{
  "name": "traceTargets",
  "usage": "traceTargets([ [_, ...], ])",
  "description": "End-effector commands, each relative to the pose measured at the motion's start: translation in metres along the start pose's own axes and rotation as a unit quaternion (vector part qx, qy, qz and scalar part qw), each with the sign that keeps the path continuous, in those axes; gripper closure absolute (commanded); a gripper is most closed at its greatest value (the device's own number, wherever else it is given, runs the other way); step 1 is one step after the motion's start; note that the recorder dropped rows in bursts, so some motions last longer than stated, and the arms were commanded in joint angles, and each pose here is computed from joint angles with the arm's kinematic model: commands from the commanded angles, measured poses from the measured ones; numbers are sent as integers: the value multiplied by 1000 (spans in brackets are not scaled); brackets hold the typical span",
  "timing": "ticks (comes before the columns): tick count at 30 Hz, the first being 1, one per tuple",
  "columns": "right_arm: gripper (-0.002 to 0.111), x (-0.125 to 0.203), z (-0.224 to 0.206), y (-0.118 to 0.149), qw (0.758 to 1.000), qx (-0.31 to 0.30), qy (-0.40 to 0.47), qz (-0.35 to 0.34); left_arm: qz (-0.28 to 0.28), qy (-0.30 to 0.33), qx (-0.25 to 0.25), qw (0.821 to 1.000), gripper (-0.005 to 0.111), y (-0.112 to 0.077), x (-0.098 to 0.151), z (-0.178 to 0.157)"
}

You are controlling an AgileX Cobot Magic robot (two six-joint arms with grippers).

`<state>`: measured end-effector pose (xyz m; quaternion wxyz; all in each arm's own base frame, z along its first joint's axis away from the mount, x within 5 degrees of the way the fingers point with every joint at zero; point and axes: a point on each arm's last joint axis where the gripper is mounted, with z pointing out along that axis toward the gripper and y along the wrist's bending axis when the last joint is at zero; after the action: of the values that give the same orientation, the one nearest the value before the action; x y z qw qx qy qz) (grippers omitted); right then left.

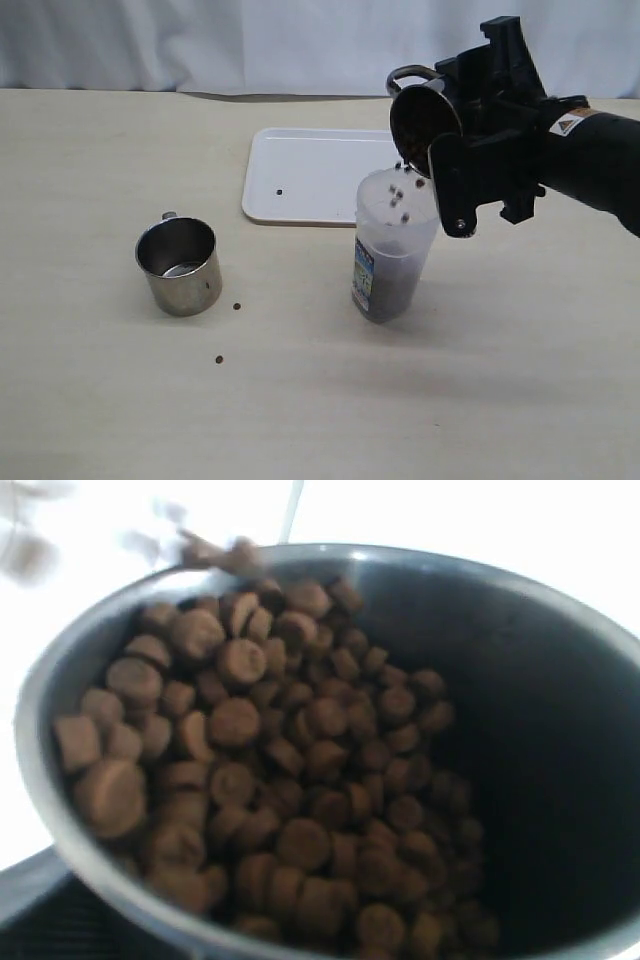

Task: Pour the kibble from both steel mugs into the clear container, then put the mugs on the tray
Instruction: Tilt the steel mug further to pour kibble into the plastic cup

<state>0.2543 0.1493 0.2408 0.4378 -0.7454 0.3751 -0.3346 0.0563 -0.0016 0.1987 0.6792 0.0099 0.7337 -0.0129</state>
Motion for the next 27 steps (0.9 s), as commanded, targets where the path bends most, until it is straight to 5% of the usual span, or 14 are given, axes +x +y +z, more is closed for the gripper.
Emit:
traceTargets([
  [1, 103, 2, -1, -6, 1000, 21, 6, -16, -2, -7, 4, 1000, 107, 0, -1, 0],
  [27, 103, 2, -2, -11, 997, 51, 9, -56, -2, -7, 4, 1000, 107, 0, -1, 0],
])
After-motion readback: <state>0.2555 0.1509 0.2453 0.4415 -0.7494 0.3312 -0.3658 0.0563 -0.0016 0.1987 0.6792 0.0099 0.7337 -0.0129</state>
